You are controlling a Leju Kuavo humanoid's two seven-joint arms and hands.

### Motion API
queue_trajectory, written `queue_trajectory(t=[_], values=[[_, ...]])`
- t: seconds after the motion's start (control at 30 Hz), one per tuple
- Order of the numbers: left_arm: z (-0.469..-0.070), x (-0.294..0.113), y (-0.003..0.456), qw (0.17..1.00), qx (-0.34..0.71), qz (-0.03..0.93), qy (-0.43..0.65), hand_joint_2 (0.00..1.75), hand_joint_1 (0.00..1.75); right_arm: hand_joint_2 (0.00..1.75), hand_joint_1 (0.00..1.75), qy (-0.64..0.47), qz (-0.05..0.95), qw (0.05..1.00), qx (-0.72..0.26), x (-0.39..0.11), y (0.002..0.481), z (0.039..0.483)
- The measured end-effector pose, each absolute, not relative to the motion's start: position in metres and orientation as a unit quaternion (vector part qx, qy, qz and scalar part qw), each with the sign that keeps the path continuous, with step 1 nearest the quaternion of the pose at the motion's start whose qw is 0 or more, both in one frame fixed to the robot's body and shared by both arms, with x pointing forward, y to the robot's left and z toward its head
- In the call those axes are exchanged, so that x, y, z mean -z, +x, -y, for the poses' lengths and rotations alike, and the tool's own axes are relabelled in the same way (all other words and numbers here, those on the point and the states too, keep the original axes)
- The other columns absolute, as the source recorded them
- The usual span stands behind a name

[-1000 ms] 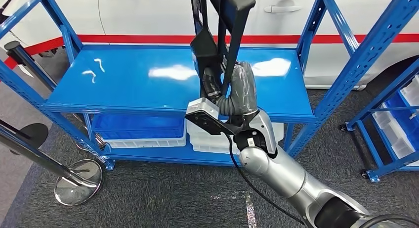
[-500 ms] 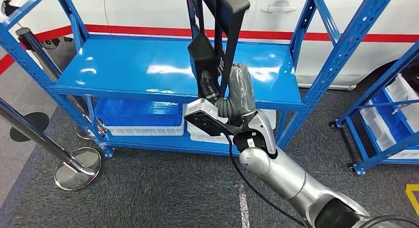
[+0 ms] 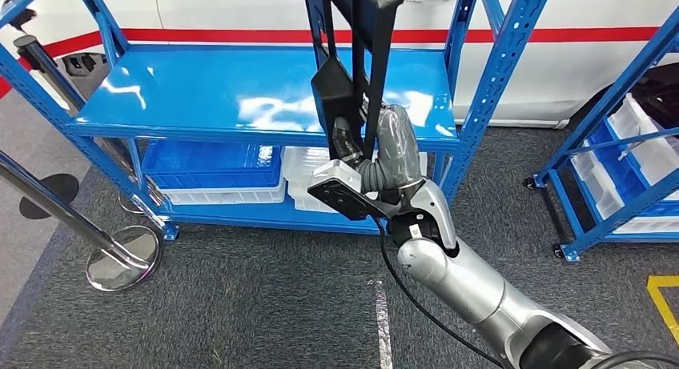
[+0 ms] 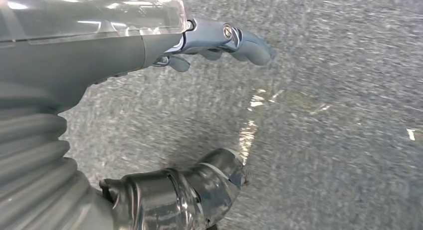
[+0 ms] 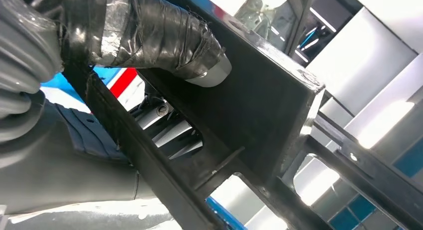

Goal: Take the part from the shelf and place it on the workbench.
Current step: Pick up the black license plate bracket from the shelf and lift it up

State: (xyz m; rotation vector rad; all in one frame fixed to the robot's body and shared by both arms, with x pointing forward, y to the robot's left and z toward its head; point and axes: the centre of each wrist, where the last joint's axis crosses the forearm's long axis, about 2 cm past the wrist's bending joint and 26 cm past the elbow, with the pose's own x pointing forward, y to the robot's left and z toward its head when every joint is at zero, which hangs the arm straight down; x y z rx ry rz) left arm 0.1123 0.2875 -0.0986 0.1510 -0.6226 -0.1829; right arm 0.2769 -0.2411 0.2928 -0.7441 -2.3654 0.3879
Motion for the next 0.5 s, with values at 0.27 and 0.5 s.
queue_trajectory(t=[0.27, 0.5], values=[[-0.293, 0.099, 0.113, 0.942, 0.096, 0.313, 0.069, 1.75, 0.0, 1.75, 1.75, -0.288, 0.893, 0.31, -0.151, -0.297, 0.273, 0.25], [-0.296, 0.101, 0.1, 0.943, 0.104, 0.309, 0.066, 1.75, 0.0, 1.75, 1.75, -0.3, 0.888, 0.313, -0.152, -0.297, 0.27, 0.259]])
